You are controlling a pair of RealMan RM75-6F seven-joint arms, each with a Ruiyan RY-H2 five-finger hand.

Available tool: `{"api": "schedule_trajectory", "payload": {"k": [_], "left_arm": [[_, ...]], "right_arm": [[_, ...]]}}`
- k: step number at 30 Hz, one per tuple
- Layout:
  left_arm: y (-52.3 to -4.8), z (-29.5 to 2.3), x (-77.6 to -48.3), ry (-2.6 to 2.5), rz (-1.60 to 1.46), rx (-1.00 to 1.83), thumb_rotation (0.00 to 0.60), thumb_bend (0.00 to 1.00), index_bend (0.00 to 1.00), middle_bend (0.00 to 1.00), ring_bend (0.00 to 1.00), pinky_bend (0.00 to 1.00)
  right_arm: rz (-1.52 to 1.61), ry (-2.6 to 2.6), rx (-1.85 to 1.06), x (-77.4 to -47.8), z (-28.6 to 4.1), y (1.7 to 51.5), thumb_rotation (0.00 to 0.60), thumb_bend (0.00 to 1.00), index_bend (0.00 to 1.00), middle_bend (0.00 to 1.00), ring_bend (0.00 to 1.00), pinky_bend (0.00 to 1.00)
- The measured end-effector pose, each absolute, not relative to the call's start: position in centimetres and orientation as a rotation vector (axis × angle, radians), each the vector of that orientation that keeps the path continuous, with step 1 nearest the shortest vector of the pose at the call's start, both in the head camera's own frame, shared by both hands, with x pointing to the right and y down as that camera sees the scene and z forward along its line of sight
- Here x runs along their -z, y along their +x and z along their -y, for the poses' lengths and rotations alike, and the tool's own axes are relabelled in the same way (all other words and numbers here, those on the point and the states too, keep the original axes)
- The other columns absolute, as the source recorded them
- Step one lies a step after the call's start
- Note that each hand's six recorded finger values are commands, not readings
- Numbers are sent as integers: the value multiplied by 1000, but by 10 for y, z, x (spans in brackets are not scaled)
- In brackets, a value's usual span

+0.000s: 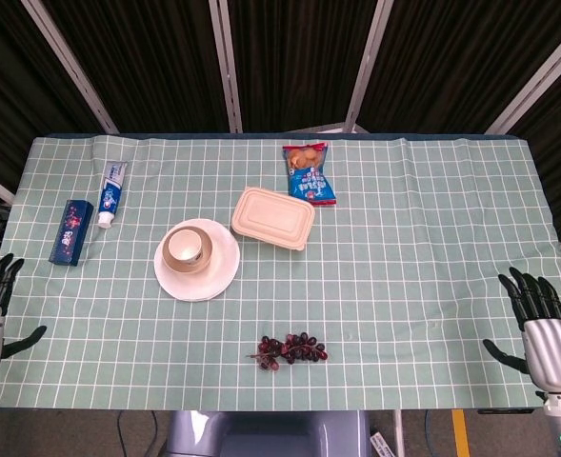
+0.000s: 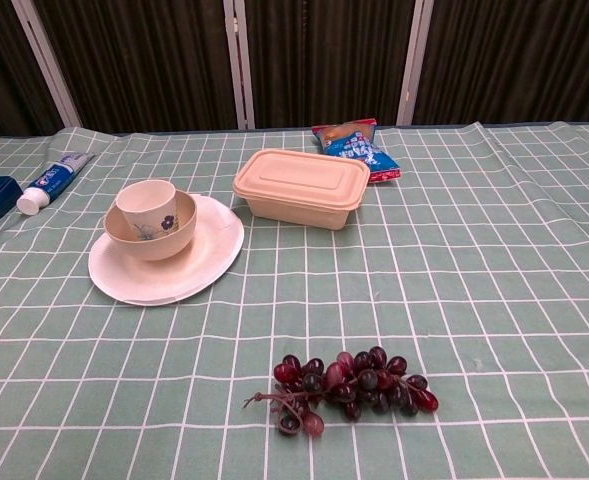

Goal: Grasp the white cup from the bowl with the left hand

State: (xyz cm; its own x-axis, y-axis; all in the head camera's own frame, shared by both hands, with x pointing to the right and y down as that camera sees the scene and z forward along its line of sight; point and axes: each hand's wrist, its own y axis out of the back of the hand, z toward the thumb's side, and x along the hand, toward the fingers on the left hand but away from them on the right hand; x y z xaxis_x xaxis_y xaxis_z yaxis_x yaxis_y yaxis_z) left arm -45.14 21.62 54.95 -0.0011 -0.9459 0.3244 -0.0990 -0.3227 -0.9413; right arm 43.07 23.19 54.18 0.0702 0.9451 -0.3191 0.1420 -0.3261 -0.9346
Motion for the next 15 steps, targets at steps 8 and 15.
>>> {"api": "schedule_trajectory", "payload": {"k": [8,15], "left_arm": [[-412,-182,-571,-1569,-1062,1336,600,182,362,0,0,0],[-380,-146,-596,-1626,-1009,1328,600,255,460,0,0,0]], "right_arm": [[1118,-1606,-1325,-539,-232,431,600,71,16,0,0,0],[1129,-1611,-1316,-537,-231,431,600,71,16,0,0,0]]}}
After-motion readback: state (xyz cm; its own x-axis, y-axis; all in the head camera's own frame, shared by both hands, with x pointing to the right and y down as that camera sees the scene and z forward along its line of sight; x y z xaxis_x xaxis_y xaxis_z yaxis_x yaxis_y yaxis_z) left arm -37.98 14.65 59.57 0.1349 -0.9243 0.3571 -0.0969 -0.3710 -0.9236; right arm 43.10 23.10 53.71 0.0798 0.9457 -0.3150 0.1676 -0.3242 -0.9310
